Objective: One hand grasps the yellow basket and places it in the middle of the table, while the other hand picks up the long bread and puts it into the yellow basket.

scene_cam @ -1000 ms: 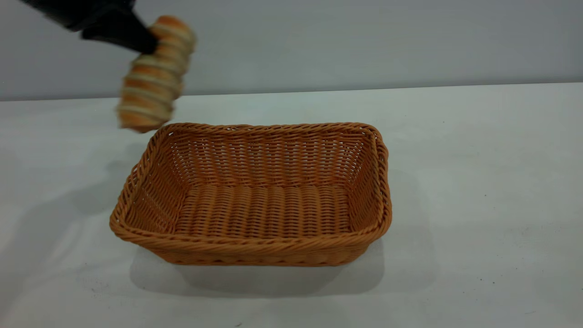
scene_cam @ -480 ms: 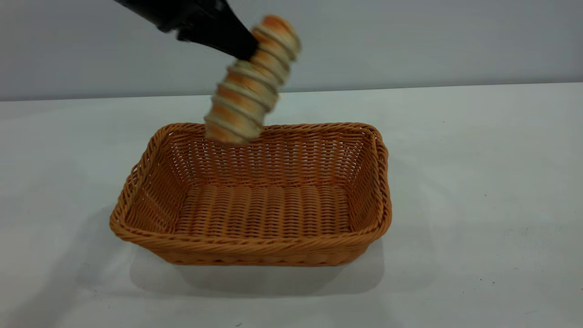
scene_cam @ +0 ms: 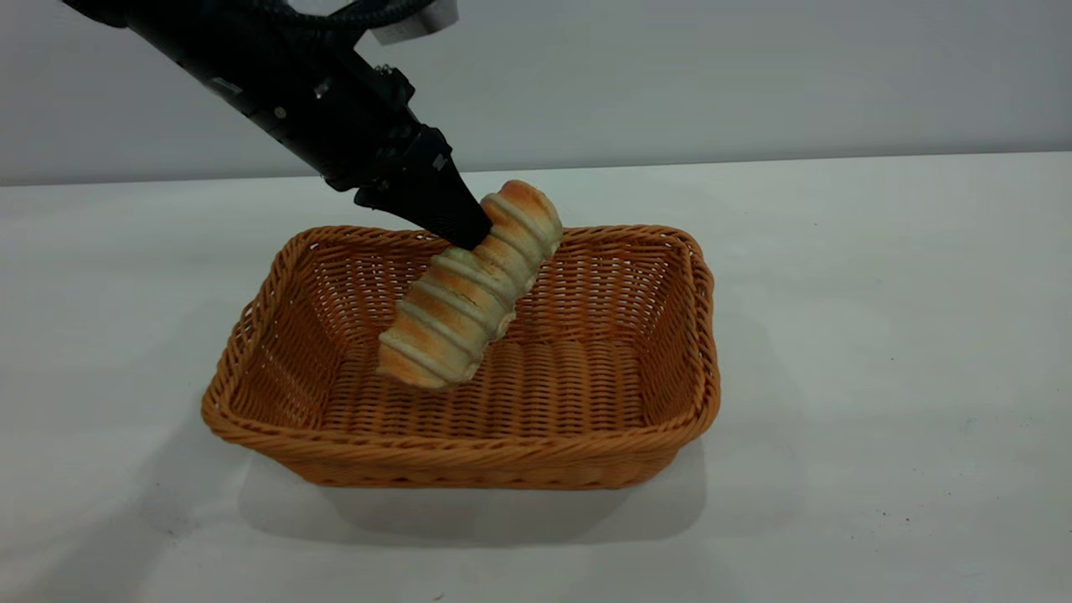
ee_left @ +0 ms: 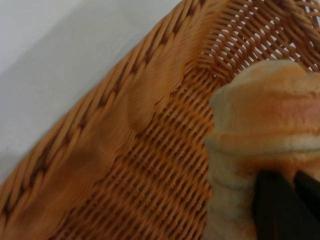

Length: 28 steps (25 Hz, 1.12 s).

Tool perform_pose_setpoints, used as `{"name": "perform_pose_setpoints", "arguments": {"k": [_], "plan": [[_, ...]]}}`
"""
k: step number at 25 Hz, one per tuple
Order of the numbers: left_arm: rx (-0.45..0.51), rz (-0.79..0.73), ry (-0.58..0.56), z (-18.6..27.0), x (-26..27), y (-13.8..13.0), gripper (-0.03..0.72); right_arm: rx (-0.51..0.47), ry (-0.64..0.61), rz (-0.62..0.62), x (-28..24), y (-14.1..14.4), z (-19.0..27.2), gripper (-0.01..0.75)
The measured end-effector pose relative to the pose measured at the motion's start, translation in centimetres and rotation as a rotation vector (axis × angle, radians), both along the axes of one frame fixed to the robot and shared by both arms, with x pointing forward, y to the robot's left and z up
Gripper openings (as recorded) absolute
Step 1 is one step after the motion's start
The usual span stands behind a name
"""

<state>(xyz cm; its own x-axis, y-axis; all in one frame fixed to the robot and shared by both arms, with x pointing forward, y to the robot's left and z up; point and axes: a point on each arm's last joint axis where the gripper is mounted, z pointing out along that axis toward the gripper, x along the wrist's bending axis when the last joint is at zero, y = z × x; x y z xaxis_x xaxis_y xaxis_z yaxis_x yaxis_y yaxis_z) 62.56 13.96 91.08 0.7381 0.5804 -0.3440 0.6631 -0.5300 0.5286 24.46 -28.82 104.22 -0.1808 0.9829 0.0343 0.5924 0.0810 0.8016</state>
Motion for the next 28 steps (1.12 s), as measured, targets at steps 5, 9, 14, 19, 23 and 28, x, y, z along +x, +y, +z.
{"name": "perform_pose_setpoints", "arguments": {"k": [5, 9, 14, 19, 23, 28], "plan": [[-0.003, 0.005, 0.003, 0.0, 0.0, 0.0, 0.139, 0.001, 0.0, -0.001, 0.0, 0.0, 0.0, 0.331], [-0.003, 0.032, 0.004, 0.0, 0.2, 0.0, 0.314, 0.001, 0.0, -0.001, 0.0, 0.0, 0.0, 0.322], [-0.001, 0.065, -0.059, 1.5, 0.4, 0.2, 0.394, 0.001, 0.0, -0.001, 0.0, 0.0, 0.0, 0.286], [-0.03, 0.118, -0.268, 8.2, 0.2, 0.7, 0.4, 0.001, 0.0, -0.001, 0.0, 0.0, 0.0, 0.244], [-0.082, 0.127, -0.442, 15.3, -1.9, 1.4, 0.4, 0.002, -0.002, -0.003, 0.0, 0.0, 0.0, 0.237], [-0.085, 0.128, -0.613, 23.1, -6.6, 3.1, 0.4, 0.008, -0.001, -0.008, 0.0, 0.0, 0.0, 0.236]]}}
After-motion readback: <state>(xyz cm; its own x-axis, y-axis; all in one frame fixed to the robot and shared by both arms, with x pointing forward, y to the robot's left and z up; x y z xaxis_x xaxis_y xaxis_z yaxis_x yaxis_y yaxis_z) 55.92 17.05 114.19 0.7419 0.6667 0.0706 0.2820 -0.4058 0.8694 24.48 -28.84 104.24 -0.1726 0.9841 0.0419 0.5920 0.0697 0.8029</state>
